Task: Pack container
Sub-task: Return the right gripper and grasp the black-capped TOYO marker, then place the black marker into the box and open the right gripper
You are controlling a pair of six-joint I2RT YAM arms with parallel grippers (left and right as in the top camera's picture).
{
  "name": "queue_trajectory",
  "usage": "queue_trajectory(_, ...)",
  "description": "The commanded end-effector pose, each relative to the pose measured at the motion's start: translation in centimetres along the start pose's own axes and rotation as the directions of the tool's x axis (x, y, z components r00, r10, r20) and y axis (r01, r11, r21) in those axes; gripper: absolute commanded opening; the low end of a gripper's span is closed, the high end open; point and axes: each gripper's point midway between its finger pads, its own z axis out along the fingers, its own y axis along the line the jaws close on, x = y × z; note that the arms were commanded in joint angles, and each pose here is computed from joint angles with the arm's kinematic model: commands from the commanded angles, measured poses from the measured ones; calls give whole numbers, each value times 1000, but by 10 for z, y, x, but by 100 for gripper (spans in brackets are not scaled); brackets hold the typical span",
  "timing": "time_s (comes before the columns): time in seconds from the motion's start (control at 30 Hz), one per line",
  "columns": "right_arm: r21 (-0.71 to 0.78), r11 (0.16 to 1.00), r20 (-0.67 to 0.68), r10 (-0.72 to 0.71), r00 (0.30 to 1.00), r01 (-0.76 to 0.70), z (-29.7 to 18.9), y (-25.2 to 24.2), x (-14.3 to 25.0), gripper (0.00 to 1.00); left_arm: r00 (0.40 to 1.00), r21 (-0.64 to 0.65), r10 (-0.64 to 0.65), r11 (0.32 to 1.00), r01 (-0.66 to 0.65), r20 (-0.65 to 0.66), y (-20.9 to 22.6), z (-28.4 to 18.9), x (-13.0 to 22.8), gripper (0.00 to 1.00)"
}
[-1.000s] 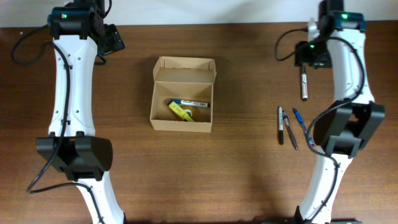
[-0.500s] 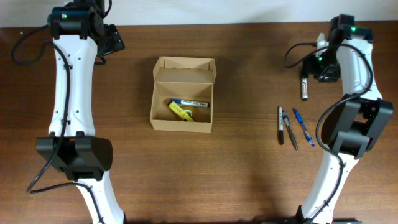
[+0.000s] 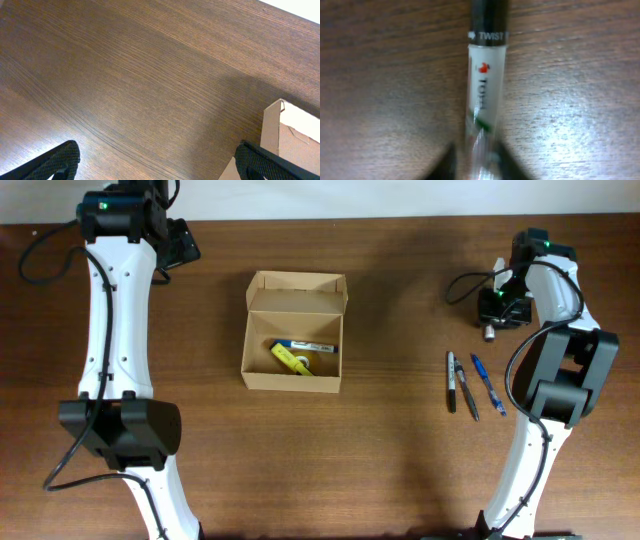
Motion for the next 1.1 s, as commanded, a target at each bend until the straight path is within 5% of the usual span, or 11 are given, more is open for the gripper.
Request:
queue_trajectory(0.0, -50, 999, -33, -12, 999, 11, 16, 12, 5, 4, 1000, -5, 6, 1000, -6, 16, 2, -3, -4, 100)
queue_trajectory(0.23, -264, 964, 50, -27, 998, 40, -19, 55, -9, 4, 1000, -5, 6, 1000, -6, 16, 2, -3, -4, 100)
queue_trajectory(0.4, -266, 933, 296, -160, 942, 243, -115, 101, -38, 4, 1000, -5, 6, 1000, -6, 16, 2, -3, -4, 100)
queue_trajectory(0.57, -103, 821, 561, -418, 715, 561, -240, 188, -29, 4, 1000, -5, 6, 1000, -6, 16, 2, -3, -4, 100)
queue_trajectory(0.7, 84, 673, 598, -624, 503, 735, -285, 259, 10, 4, 1000, -5, 6, 1000, -6, 16, 2, -3, -4, 100)
queue_trajectory(0.93, 168, 278, 375, -905, 200, 946, -231, 347, 94, 4, 1000, -5, 6, 1000, -6, 16, 2, -3, -4, 100)
queue_trajectory(1.07, 114, 184, 285, -947, 145, 976, -186, 371, 118, 4, 1000, -5, 6, 1000, -6, 16, 2, -3, -4, 100)
